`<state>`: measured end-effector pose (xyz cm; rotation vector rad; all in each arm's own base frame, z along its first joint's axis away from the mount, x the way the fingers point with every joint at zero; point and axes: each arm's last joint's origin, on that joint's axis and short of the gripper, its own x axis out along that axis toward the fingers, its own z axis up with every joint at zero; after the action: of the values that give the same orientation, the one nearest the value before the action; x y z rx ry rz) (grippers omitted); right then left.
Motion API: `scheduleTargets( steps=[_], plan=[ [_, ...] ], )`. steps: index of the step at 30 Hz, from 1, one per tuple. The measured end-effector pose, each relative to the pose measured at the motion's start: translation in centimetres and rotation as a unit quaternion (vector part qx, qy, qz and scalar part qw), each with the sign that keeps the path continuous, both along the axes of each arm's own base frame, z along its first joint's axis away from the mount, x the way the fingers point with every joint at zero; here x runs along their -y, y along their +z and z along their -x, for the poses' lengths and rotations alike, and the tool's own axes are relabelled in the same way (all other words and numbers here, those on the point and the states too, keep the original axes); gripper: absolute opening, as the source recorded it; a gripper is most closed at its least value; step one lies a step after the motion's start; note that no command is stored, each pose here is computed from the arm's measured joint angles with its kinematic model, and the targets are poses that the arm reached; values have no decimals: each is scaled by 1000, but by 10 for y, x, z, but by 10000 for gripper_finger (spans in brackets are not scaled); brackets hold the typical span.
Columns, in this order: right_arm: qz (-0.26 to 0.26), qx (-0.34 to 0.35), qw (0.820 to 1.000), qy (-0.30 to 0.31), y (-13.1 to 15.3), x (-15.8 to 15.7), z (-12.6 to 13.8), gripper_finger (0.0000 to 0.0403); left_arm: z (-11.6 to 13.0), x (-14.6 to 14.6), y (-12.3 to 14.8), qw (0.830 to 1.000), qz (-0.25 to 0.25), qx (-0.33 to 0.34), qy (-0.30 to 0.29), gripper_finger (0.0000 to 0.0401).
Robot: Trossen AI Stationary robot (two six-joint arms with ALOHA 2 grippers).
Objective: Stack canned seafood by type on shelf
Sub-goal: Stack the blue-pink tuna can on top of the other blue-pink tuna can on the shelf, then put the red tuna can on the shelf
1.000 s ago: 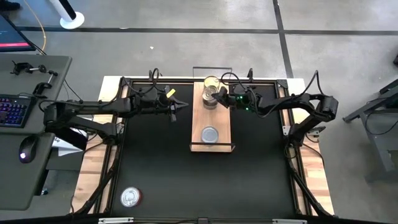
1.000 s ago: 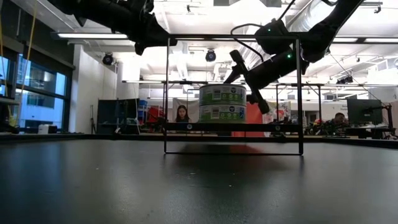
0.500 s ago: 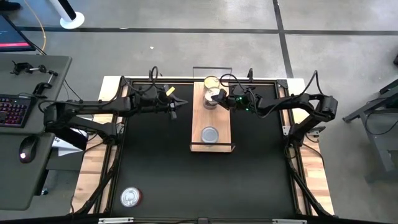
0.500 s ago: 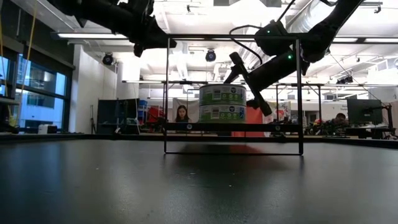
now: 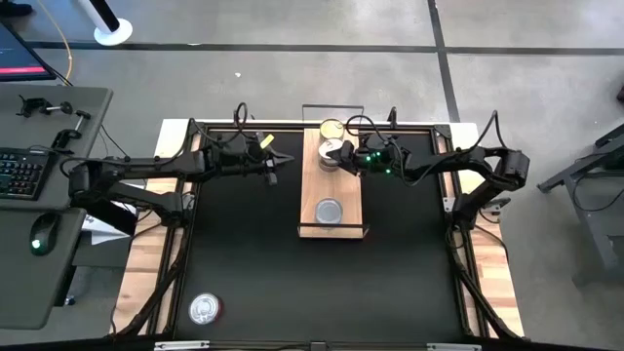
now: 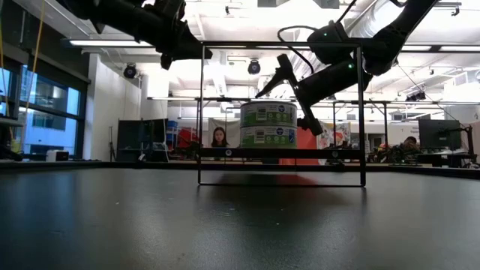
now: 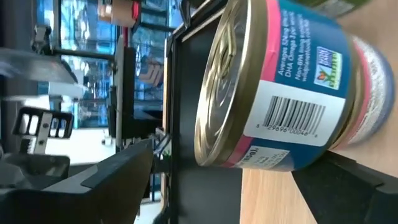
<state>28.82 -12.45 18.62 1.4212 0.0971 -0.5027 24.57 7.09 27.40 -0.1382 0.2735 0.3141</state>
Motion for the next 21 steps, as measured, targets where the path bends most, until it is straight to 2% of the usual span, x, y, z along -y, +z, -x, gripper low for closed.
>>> scheduleTargets(
  steps=[6, 9, 14, 21],
  plan=[
    [-9, 0, 1000, 11, 17, 4, -11, 358, 1, -3, 0, 1000, 0, 0, 7, 0],
    [0, -48, 998, 28, 28, 6, -17, 358, 1, -5, 0, 1000, 2, 1, 10, 0],
    [-22, -144, 988, 54, 32, 5, -15, 358, 1, -4, 0, 1000, 8, 2, 11, 0],
    [-20, -113, 990, 83, 39, 5, -19, 358, 1, -4, 0, 1000, 8, 2, 11, 0]
  ],
)
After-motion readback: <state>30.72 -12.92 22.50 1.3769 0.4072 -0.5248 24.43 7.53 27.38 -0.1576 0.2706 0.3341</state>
